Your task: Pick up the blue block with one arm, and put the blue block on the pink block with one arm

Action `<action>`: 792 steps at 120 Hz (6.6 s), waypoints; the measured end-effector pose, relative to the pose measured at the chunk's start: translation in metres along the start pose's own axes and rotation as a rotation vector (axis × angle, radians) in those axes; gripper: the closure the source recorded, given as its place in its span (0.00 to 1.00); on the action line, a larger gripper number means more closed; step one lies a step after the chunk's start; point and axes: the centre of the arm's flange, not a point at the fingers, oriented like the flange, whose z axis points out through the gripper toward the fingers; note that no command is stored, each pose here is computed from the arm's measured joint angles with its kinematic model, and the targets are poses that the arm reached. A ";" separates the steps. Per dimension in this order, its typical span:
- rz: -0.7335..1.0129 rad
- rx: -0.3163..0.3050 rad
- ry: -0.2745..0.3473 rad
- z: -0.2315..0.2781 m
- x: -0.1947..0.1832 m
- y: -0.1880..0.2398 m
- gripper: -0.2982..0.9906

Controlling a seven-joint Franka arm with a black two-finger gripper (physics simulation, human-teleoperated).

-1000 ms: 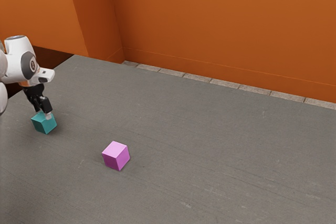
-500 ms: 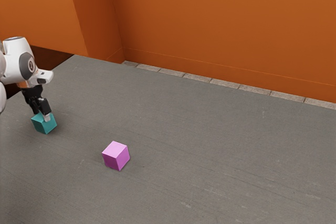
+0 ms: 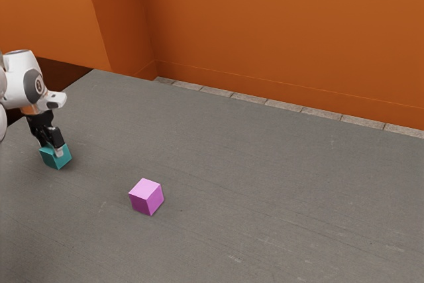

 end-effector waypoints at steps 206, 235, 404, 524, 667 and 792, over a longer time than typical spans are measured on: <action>-0.035 0.007 -0.001 0.016 0.005 0.002 0.48; -0.041 0.015 0.016 -0.001 0.003 0.005 0.50; -0.125 0.036 -0.068 -0.037 0.064 0.332 0.49; -0.074 0.069 -0.066 -0.034 0.046 0.394 0.49; -0.109 0.081 0.046 -0.041 0.016 0.403 0.49; -0.070 0.069 0.066 -0.036 0.022 0.399 0.35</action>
